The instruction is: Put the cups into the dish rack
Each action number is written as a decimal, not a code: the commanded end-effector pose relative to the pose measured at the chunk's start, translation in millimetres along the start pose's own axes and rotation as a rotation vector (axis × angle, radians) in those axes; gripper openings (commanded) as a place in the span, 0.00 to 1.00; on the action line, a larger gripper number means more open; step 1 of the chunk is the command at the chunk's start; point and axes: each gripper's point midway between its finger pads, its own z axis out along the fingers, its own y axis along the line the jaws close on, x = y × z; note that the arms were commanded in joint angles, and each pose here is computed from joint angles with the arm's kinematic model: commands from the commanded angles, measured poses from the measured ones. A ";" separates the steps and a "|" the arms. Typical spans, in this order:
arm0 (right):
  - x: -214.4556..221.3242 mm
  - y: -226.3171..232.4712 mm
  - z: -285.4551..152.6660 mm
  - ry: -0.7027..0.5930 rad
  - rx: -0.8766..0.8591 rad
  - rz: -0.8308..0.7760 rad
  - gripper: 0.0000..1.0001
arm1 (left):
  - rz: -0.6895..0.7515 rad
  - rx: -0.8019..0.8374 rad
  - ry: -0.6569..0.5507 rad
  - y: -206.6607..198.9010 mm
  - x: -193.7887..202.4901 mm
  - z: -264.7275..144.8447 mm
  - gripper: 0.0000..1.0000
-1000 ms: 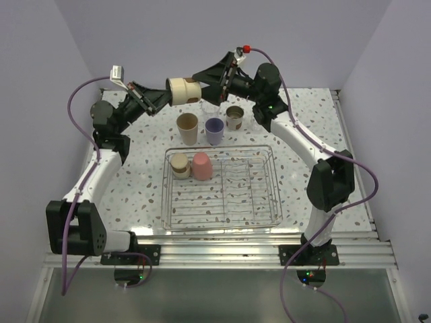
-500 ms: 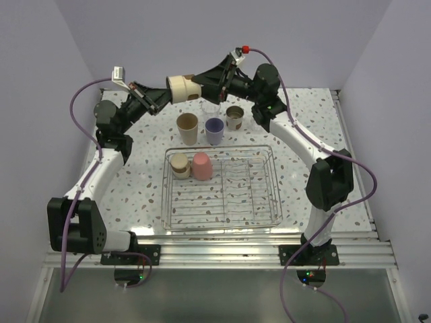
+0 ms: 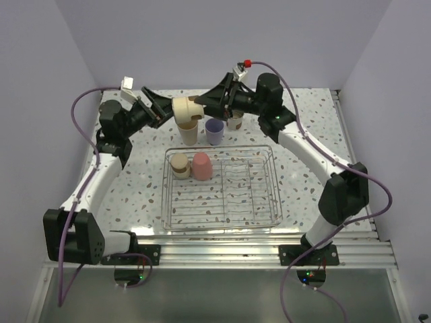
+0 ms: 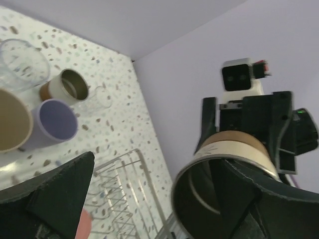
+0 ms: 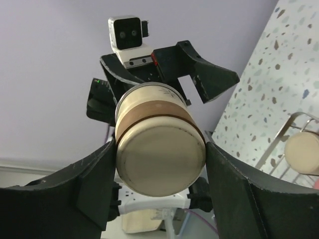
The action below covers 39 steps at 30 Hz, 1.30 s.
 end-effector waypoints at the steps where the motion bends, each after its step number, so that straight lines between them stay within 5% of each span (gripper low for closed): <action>1: 10.4 26.2 -30.7 -0.022 0.063 -0.219 0.00 | 0.193 -0.191 0.005 6.4 -2.2 -28.4 1.00; 7: 35.3 -4.8 -63.7 0.046 0.264 -0.323 0.00 | 0.245 -0.651 -0.015 74.0 -0.3 -88.6 1.00; 11: 55.4 -45.8 -88.0 0.137 0.558 -0.424 0.00 | 0.279 -0.879 -0.059 95.9 -7.4 -130.7 1.00; 20: 123.3 -82.4 -77.2 0.363 0.772 -0.673 0.00 | 0.308 -0.939 -0.093 73.1 -23.9 -147.7 1.00; 39: 172.4 -145.8 6.7 0.453 0.843 -0.874 0.00 | 0.351 -0.908 -0.039 62.9 -16.5 -152.0 1.00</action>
